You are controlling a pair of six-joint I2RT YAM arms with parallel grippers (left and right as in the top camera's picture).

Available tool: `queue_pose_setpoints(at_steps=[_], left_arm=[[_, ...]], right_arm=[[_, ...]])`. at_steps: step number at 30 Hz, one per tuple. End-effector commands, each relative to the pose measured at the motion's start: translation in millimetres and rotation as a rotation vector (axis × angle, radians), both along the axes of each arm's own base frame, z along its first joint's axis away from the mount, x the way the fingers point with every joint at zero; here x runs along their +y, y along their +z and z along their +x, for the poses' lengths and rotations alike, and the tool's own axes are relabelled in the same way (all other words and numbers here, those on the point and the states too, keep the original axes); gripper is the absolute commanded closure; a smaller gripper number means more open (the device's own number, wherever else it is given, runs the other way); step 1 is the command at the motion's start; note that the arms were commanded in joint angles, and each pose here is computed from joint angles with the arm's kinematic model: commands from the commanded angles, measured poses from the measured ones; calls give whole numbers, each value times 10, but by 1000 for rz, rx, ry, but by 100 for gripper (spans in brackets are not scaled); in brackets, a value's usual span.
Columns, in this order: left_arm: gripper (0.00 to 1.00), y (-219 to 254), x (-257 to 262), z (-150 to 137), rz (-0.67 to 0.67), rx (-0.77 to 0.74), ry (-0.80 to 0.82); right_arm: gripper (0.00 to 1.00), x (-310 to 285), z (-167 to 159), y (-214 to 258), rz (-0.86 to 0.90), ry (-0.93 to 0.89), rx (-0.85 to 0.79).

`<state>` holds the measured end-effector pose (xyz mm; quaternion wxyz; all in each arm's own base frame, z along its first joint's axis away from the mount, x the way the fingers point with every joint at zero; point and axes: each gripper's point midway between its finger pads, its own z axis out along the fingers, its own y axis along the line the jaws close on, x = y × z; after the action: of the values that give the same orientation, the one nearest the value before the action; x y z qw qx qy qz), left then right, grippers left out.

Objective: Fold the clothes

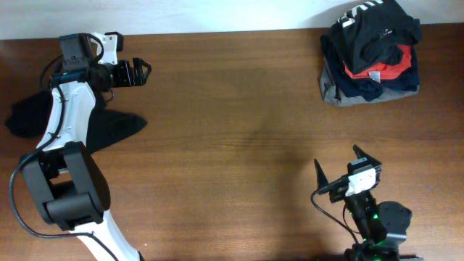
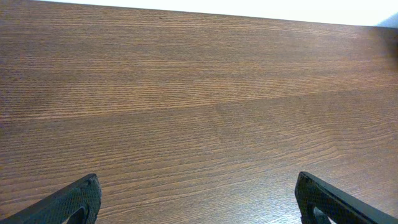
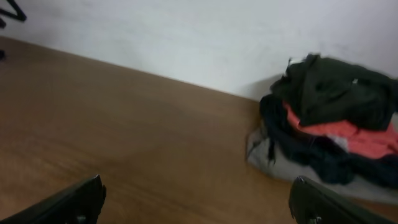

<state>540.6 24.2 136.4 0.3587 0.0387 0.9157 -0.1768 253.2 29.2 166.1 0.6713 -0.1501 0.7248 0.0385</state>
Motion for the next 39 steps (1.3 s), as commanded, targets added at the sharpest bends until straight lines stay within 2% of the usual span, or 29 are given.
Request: queue_pose_setpoints(at_steps=[1, 11, 39], left_arm=[[1, 137, -18, 16, 0, -25, 2], [1, 137, -18, 16, 0, -25, 2], [1, 135, -8, 10, -1, -22, 4]], right_arm=[[1, 7, -45, -157, 20, 2, 16], [1, 18, -135, 9, 4, -1, -66], [1, 19, -135, -13, 6, 0, -56]])
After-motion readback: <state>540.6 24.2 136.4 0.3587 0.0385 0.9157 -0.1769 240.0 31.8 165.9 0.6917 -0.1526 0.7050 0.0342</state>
